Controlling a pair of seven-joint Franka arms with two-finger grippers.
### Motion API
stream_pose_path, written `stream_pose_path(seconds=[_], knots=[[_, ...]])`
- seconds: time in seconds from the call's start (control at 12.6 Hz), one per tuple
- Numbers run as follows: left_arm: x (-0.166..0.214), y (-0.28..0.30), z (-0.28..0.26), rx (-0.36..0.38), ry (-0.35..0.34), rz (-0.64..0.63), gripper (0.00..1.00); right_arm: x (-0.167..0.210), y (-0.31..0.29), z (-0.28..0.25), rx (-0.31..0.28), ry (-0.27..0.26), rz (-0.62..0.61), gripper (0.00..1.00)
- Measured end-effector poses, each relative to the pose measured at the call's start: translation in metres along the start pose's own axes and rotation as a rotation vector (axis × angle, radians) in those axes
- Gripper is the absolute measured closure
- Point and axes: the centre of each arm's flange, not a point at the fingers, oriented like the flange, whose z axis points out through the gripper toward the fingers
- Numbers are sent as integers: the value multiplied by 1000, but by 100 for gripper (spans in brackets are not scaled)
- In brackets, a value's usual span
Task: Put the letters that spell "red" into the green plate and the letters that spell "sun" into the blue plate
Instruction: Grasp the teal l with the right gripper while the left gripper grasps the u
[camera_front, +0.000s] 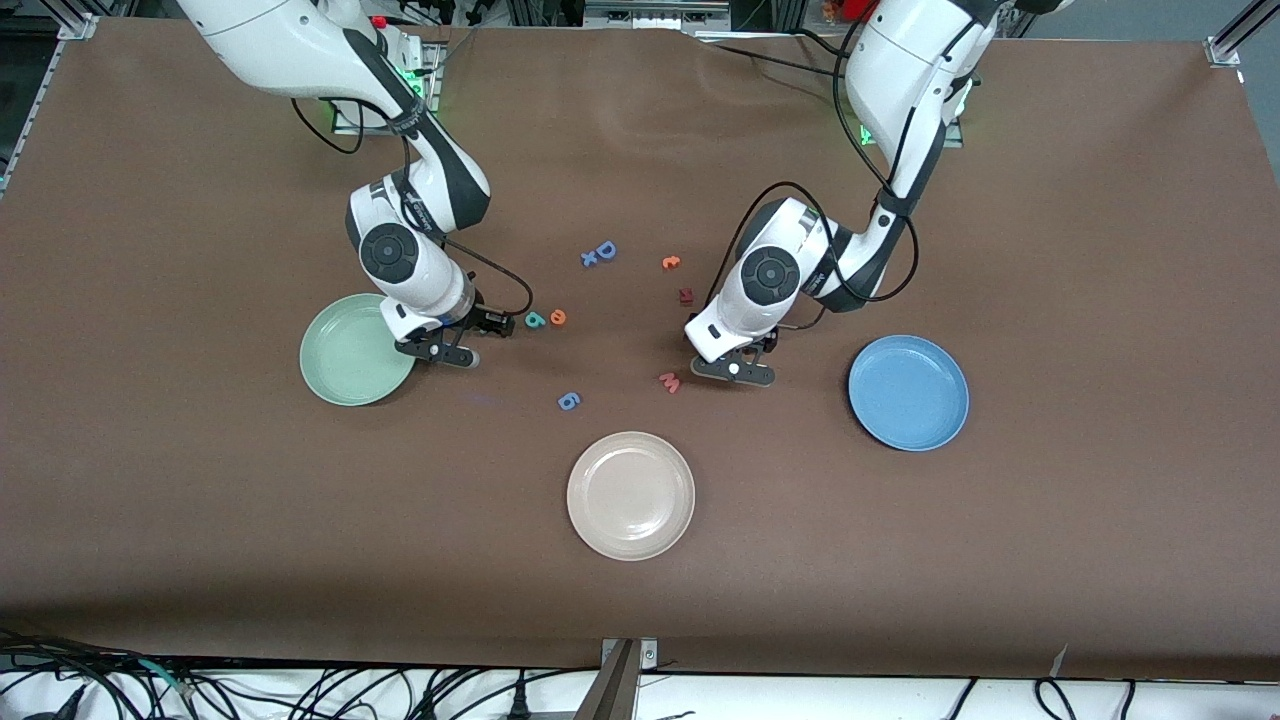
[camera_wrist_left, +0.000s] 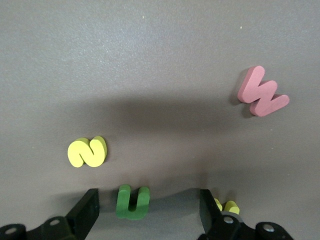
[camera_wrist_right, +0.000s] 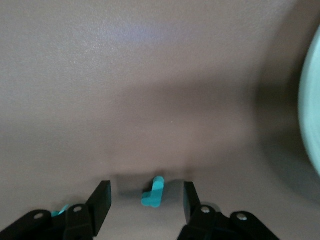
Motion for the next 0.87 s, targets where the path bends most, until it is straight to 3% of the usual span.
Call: stream_pose_path(seconds=[0.08, 0.16, 0.24, 0.32, 0.55, 0.71, 0.79, 0.87], knots=[[0, 0, 0, 1, -1, 8, 11, 0, 0, 1, 0, -1, 0, 37], [0, -2, 0, 6, -3, 14, 19, 0, 0, 1, 0, -1, 0, 37], [0, -2, 1, 6, -4, 17, 19, 0, 0, 1, -1, -1, 0, 44], [0, -2, 1, 7, -4, 19, 25, 0, 0, 2, -1, -2, 0, 48], [-1, 2, -4, 3, -2, 25, 63, -1, 0, 4, -3, -6, 0, 50], [-2, 0, -5, 8, -13, 22, 68, -1, 0, 4, -3, -6, 0, 61], [-2, -1, -6, 9, -17, 21, 68, -1, 0, 4, -3, -6, 0, 61], [-2, -2, -7, 12, -23, 20, 68, 0, 0, 4, -3, -5, 0, 70]])
